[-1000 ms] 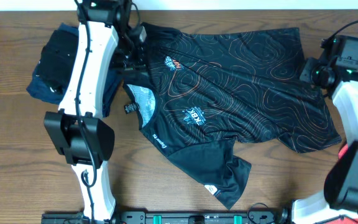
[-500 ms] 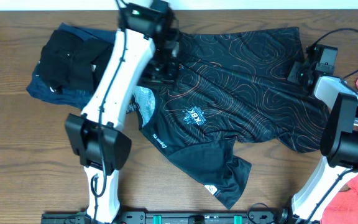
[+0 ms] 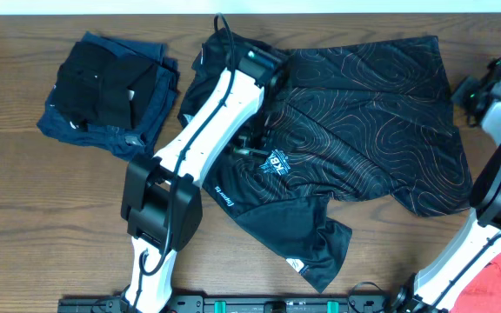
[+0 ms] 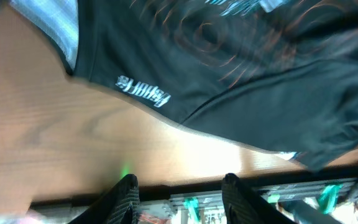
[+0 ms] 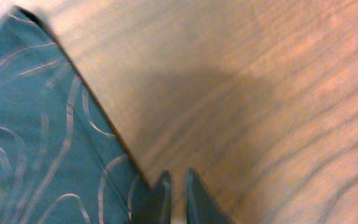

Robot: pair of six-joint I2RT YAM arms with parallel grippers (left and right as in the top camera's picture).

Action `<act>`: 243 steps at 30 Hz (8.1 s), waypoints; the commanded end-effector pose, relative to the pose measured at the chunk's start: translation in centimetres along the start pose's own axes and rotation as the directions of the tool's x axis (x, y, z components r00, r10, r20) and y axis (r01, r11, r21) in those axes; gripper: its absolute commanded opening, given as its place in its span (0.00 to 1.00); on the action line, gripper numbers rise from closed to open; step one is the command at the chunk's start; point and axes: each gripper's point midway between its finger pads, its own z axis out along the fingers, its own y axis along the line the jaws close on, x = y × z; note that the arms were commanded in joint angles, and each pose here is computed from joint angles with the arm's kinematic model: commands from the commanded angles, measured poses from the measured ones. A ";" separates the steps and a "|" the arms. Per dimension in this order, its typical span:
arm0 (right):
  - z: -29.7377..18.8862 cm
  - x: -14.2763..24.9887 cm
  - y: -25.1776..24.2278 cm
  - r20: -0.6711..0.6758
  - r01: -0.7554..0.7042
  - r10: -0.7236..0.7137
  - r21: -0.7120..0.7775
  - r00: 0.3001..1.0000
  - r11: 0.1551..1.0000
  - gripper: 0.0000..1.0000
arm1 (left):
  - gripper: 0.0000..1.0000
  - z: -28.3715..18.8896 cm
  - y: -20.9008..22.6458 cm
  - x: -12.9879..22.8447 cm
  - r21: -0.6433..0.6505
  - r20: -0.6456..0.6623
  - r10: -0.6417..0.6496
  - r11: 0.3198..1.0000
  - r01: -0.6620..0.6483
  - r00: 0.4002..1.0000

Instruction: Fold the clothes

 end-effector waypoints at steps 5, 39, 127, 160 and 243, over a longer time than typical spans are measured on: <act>-3.9 -4.4 4.3 0.030 0.056 -0.051 -0.198 0.998 0.979 0.34 | 0.45 4.9 1.4 3.4 -0.081 -0.165 -0.087 0.994 0.075 0.982; -9.9 -0.7 9.4 -0.083 0.159 -0.178 -0.197 0.981 0.967 0.38 | 0.06 13.5 11.5 6.4 0.051 -0.182 -0.559 0.817 0.575 0.809; -20.6 24.8 -14.1 -0.540 -0.112 0.525 0.619 0.658 0.778 0.01 | 0.94 -4.9 11.9 -1.0 0.385 0.705 -0.261 0.922 -0.048 0.659; -25.6 10.5 -3.3 -0.364 -0.247 0.247 0.048 0.898 0.968 0.52 | 0.91 9.7 6.9 7.4 0.570 0.196 -0.342 0.803 0.177 0.919; -16.5 19.5 -11.4 -0.412 -0.178 0.396 0.474 0.821 0.863 0.01 | 0.61 6.5 11.9 1.2 0.549 0.469 -0.379 0.833 0.073 0.797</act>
